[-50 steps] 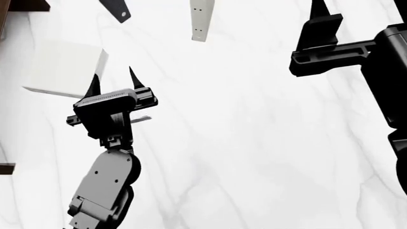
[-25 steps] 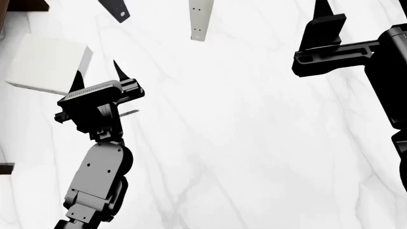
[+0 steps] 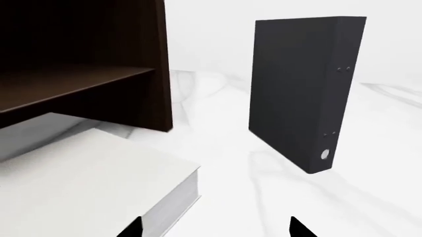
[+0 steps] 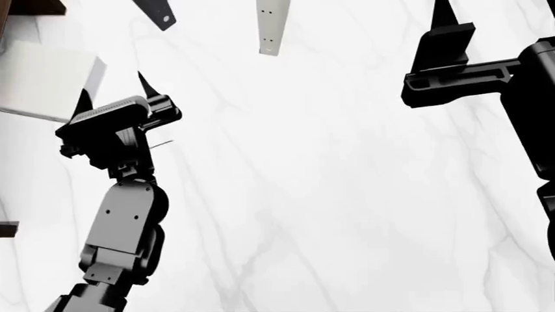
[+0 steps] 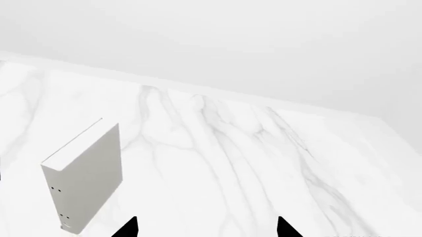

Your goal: Pick up the book on the right and place it under the cabinet shelf.

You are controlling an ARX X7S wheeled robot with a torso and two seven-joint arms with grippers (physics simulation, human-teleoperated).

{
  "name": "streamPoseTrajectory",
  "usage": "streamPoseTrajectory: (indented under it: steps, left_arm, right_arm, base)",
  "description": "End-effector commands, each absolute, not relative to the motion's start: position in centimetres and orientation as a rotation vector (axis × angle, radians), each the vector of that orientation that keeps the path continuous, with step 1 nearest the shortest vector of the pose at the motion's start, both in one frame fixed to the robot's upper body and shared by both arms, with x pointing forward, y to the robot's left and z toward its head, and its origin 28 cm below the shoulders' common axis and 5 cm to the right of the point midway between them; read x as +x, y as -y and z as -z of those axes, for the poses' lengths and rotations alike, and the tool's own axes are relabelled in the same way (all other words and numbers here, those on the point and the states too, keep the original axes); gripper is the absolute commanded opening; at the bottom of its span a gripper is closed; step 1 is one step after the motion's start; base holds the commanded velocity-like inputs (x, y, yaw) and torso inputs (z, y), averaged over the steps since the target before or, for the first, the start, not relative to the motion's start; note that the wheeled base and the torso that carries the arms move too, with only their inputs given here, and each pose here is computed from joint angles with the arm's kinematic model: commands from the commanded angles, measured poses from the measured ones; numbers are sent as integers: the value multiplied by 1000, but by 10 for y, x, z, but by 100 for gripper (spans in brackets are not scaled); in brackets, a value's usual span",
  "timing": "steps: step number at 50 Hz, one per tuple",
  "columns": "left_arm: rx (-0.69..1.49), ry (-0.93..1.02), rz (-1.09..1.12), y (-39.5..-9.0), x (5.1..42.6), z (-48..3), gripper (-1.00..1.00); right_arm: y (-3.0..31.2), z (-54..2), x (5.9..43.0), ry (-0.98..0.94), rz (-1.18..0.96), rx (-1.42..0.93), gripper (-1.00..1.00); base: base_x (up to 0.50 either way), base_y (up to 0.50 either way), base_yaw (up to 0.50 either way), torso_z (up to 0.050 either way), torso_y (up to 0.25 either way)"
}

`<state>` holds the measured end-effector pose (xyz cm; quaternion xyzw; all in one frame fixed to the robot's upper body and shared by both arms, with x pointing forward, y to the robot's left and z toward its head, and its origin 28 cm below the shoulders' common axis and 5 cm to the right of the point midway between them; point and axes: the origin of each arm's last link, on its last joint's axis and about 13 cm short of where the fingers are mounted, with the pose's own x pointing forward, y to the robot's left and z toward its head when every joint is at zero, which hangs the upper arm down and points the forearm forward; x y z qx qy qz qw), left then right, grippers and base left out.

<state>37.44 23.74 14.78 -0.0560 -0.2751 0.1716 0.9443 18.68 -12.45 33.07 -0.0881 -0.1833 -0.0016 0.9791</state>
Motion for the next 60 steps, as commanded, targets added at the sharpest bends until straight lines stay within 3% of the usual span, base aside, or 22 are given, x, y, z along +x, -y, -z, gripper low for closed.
streamPoseTrajectory:
  steps: [1,60]
  left_arm:
    - [-222,271,-792,-293,377,-112,100]
    - [-247,184,-988,-349,378,-106,100]
  right_arm:
    - [125,-331,185,370,9,-180,100]
    - [121,-333,178,378,9,-190,100]
  base:
    - [0,0,0,0,-10]
    - [0,0,0,-3,-8]
